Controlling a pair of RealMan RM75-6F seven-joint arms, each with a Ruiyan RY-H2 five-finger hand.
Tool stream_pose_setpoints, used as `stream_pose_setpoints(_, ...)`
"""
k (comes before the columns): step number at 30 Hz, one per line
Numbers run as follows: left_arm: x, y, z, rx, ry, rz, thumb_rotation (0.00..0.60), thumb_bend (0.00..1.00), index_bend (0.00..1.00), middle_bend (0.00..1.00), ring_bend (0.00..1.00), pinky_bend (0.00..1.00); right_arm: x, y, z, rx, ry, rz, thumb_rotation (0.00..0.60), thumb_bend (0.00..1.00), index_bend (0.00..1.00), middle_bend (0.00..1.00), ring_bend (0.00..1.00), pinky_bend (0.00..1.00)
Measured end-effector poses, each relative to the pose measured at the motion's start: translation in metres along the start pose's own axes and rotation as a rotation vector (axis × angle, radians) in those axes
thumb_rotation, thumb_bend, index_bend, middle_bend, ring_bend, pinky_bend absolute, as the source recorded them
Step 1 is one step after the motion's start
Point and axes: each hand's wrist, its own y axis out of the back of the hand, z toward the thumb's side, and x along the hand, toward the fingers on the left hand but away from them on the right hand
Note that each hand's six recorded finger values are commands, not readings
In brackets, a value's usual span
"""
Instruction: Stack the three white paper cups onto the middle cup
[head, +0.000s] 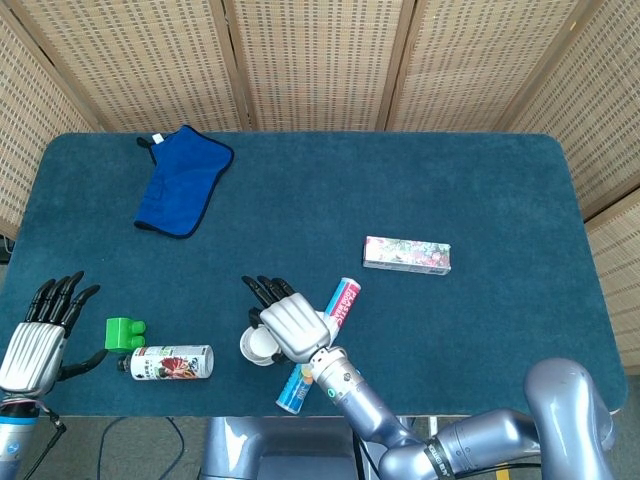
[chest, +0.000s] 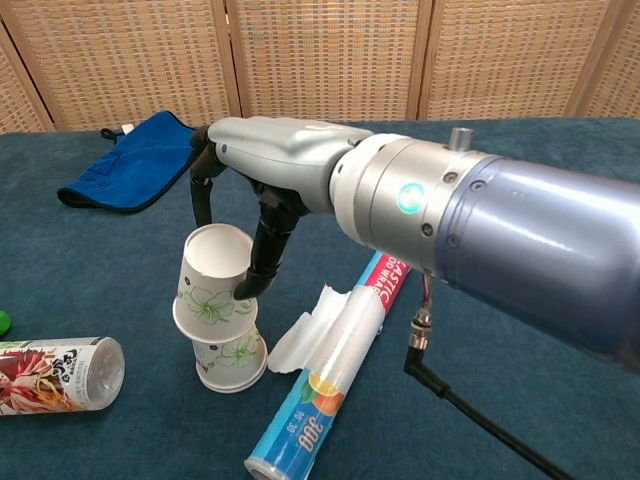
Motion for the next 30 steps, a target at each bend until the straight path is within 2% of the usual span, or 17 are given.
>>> stream_pose_setpoints(7, 0.000, 0.001, 0.000, -0.001, 0.001, 0.004, 0.600, 0.19, 0.12, 0.00, 0.00, 0.00, 0.001, 0.000, 0.002, -0.008, 0.005, 0.000, 0.600, 0.09, 0.45, 0.05, 0.04, 0.17)
stream_pose_setpoints(11, 0.000, 0.001, -0.001, -0.002, 0.001, 0.002, 0.600, 0.19, 0.12, 0.00, 0.00, 0.00, 0.001, -0.002, 0.002, -0.008, -0.002, 0.004, 0.600, 0.06, 0.41, 0.03, 0.04, 0.16)
stream_pose_setpoints(14, 0.000, 0.001, 0.000, -0.002, 0.000, 0.003, 0.600, 0.19, 0.12, 0.00, 0.00, 0.00, 0.001, -0.002, 0.001, -0.013, -0.005, 0.007, 0.600, 0.06, 0.37, 0.02, 0.03, 0.16)
stream_pose_setpoints(22, 0.000, 0.002, -0.001, -0.004, 0.002, 0.005, 0.600, 0.19, 0.12, 0.00, 0.00, 0.00, 0.002, 0.000, -0.002, 0.000, -0.011, -0.001, 0.600, 0.06, 0.34, 0.01, 0.03, 0.14)
stream_pose_setpoints(25, 0.000, 0.001, -0.003, -0.001, 0.009, 0.003, 0.600, 0.19, 0.12, 0.00, 0.00, 0.00, 0.008, 0.004, -0.016, 0.023, -0.039, -0.010, 0.600, 0.06, 0.32, 0.00, 0.01, 0.13)
stream_pose_setpoints(30, 0.001, 0.001, -0.005, 0.000, 0.020, 0.004, 0.600, 0.19, 0.10, 0.00, 0.00, 0.00, 0.029, 0.018, -0.061, 0.086, -0.111, -0.033, 0.600, 0.06, 0.22, 0.00, 0.00, 0.08)
